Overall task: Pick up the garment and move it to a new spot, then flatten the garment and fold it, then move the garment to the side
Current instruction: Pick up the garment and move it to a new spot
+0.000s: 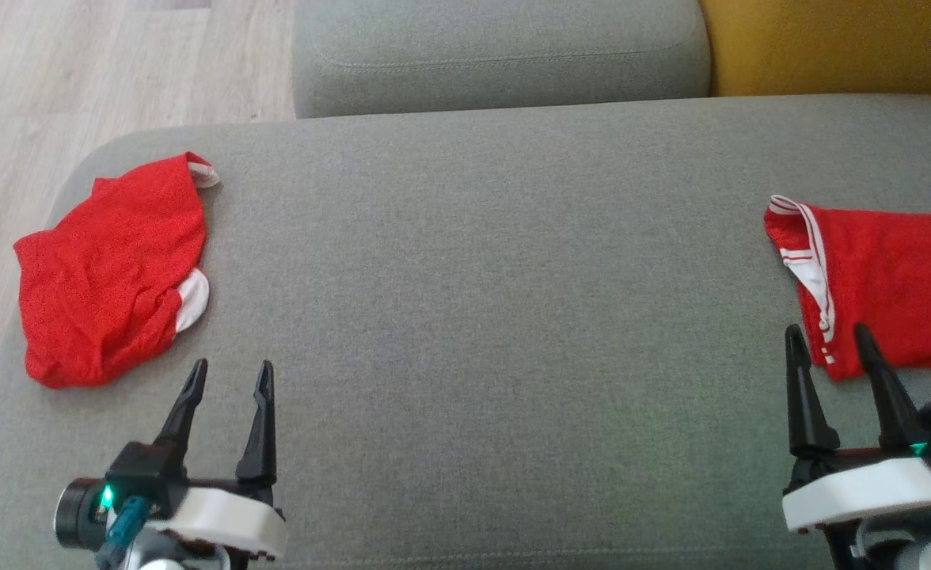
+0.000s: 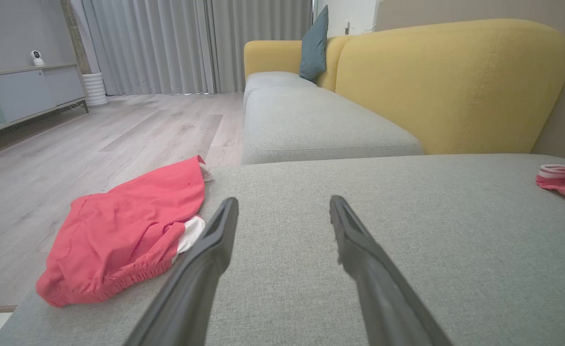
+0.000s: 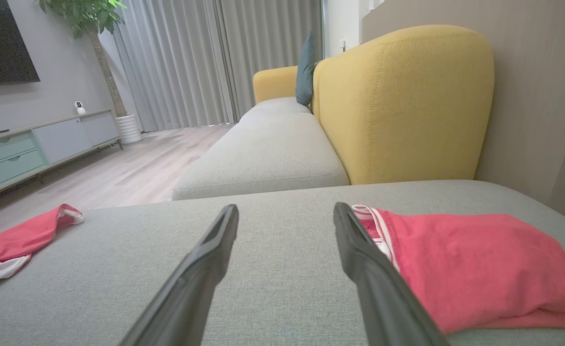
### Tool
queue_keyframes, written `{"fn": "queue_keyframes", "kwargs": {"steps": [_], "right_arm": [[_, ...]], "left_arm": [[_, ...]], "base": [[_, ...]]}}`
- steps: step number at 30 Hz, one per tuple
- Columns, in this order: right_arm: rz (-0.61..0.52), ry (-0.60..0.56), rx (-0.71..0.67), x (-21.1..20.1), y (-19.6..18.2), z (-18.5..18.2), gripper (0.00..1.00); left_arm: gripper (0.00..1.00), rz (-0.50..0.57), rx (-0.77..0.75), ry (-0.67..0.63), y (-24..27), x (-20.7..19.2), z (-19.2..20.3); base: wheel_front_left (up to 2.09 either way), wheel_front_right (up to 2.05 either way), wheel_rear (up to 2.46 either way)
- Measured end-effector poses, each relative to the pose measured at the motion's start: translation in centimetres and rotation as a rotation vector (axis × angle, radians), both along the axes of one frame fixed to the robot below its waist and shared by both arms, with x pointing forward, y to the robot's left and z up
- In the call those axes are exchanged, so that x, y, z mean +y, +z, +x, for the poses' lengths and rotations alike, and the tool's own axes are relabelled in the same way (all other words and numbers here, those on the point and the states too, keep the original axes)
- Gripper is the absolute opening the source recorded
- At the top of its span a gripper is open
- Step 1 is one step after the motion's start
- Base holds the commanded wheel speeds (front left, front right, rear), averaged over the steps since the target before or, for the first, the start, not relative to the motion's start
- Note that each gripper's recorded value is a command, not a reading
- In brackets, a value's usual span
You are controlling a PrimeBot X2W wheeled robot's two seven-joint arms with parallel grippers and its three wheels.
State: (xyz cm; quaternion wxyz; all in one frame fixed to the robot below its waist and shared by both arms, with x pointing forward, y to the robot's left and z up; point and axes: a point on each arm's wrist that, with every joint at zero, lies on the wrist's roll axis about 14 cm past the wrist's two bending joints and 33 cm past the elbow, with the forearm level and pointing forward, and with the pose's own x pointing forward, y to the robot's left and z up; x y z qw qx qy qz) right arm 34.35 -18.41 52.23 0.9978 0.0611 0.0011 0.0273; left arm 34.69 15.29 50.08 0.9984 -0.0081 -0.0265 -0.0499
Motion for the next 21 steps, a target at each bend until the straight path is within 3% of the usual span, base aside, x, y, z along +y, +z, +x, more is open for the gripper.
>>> {"fn": "queue_keyframes", "kwargs": {"steps": [11, 21], "right_arm": [[-0.003, 0.031, 0.021, 0.9, -0.5, 1.0, 1.00], [-0.008, 0.149, 0.021, 4.7, -0.5, 3.2, 1.00]], "left_arm": [[1.00, 0.003, -0.015, 0.025, 0.5, 0.6, 0.5], [1.00, -0.014, -0.053, 0.132, 1.9, 3.8, 0.9]], "base": [[0.00, 0.00, 0.00], [0.00, 0.00, 0.00]]}}
